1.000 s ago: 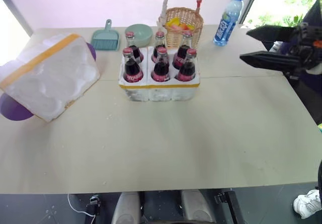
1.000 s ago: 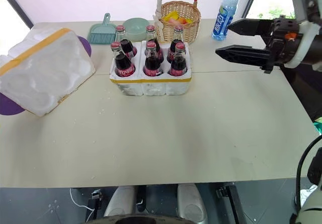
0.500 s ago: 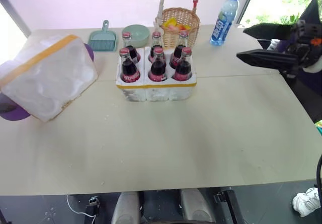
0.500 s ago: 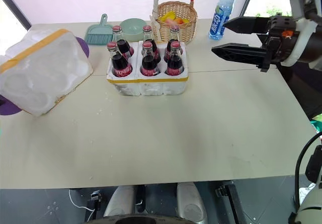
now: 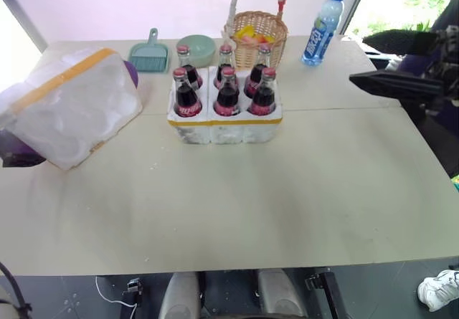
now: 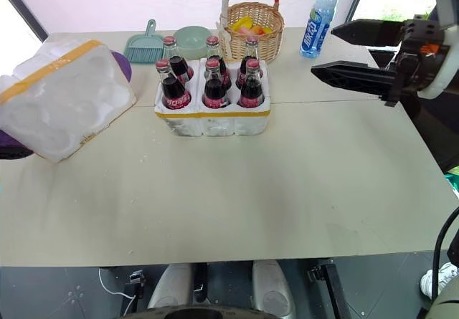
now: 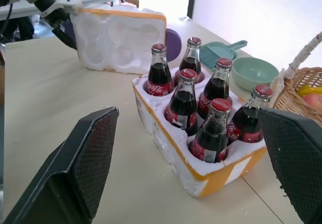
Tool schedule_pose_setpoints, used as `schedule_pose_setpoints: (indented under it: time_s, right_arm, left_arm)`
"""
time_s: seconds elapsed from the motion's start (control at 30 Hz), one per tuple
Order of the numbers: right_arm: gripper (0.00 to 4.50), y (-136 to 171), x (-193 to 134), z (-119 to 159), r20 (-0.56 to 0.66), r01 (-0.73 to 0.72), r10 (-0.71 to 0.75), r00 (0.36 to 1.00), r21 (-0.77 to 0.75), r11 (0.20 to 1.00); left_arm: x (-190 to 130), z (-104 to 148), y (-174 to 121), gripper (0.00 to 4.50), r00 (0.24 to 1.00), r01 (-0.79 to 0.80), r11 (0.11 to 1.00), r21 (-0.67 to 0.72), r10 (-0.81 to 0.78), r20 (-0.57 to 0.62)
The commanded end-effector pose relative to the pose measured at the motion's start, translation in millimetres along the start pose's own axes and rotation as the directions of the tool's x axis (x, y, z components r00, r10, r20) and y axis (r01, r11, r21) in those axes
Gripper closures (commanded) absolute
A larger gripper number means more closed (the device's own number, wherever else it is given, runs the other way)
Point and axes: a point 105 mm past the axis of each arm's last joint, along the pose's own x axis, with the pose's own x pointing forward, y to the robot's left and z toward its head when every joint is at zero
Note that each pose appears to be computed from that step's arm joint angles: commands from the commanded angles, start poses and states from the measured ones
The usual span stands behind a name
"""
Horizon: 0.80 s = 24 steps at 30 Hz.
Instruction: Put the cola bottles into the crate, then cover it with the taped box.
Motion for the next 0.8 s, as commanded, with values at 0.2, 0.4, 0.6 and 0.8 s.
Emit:
schedule_pose_setpoints:
  time_s: [0.2, 0.4, 0.6, 0.8]
  right_arm:
    - [0.00, 6, -2, 10, 0.024, 0.006, -0.004, 1.000, -0.054, 0.999]
    - [0.00, 6, 0, 6, 0.029, 0.007, -0.006, 1.000, -0.040, 0.999]
    - [0.00, 4, 2, 5, 0.030, 0.007, -0.005, 1.000, -0.037, 0.999]
    - [0.00, 1, -1, -6, -0.029, 0.022, -0.024, 0.999, -0.043, 0.999]
  left_arm:
    - [-3, 8, -8, 2.86, 0.996, 0.086, 0.996, -0.007, -0.086, 0.016]
    - [-7, 1, -12, 4.07, 0.991, 0.133, 0.991, -0.002, -0.133, -0.020]
    - [-5, 2, -14, 4.07, 0.990, 0.139, 0.990, 0.011, -0.139, 0.005]
    - [-5, 14, -8, 4.13, 0.994, 0.063, 0.992, 0.107, -0.072, 0.081]
